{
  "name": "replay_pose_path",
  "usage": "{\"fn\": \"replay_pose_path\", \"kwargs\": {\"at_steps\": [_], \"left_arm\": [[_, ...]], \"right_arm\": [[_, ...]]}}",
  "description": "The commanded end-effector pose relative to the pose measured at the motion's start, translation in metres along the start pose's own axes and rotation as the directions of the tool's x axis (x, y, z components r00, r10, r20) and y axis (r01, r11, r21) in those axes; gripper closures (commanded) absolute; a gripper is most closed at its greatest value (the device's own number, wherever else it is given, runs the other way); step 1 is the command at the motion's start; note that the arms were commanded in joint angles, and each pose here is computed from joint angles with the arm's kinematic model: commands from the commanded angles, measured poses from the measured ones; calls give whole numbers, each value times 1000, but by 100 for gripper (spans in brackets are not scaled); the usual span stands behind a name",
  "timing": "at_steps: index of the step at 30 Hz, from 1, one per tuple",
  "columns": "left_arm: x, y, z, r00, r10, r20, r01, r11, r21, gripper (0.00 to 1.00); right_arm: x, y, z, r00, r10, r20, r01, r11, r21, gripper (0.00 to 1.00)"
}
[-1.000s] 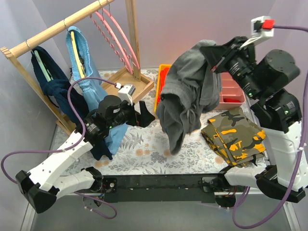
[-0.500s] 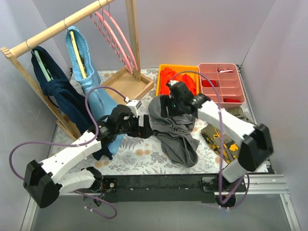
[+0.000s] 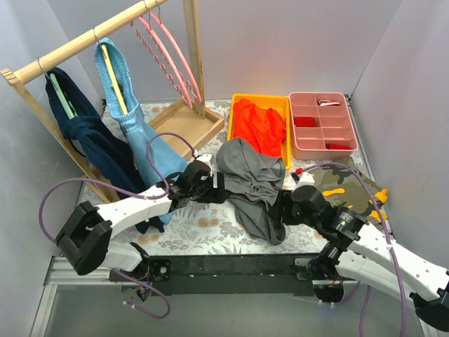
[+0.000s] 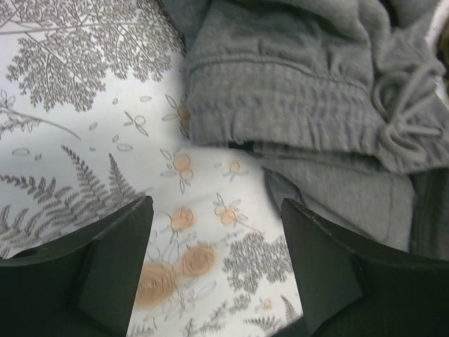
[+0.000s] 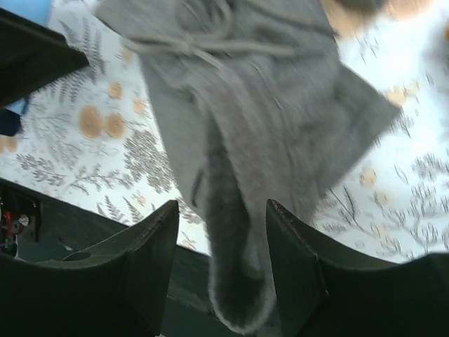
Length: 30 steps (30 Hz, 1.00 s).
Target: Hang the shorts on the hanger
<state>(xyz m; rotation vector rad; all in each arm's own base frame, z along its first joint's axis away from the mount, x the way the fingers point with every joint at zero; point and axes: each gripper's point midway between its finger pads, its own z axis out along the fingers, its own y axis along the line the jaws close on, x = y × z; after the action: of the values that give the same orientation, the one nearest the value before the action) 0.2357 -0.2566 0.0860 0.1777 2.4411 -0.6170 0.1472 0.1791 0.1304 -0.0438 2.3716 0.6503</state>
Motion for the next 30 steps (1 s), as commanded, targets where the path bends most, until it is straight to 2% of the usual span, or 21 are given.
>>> {"fn": "replay_pose_path", "kwargs": {"at_steps": [1,12,19,22,25,26,27,30], "left_arm": [[-25,-2,19,993,13,116,-10,1000,-25,28],[-55,-7,54,976,38,213,-26,998,-58,46],[-62,-10,74,961,33,274,-26,999,-30,66],[-75,-12,73,942,27,333,-21,1000,-23,71],[-85,-14,68,931,40,363,-29,999,-34,82],[-94,-19,64,925,40,377,-32,999,-28,95],[-97,-20,61,925,49,376,-38,999,-36,100],[-108,-25,37,924,58,379,-44,998,-44,100]], "right_arm": [[1,-8,-17,987,151,49,-150,989,-7,42],[28,-35,-20,986,166,-15,-164,982,94,42],[44,-43,-10,982,173,-69,-163,977,138,43],[54,-46,-3,979,180,-97,-165,976,144,43],[64,-46,4,975,184,-125,-167,977,134,44],[64,-46,5,975,183,-124,-167,977,132,46],[64,-46,7,976,180,-120,-163,977,134,49],[50,-47,4,985,154,-83,-139,977,163,77]]}}
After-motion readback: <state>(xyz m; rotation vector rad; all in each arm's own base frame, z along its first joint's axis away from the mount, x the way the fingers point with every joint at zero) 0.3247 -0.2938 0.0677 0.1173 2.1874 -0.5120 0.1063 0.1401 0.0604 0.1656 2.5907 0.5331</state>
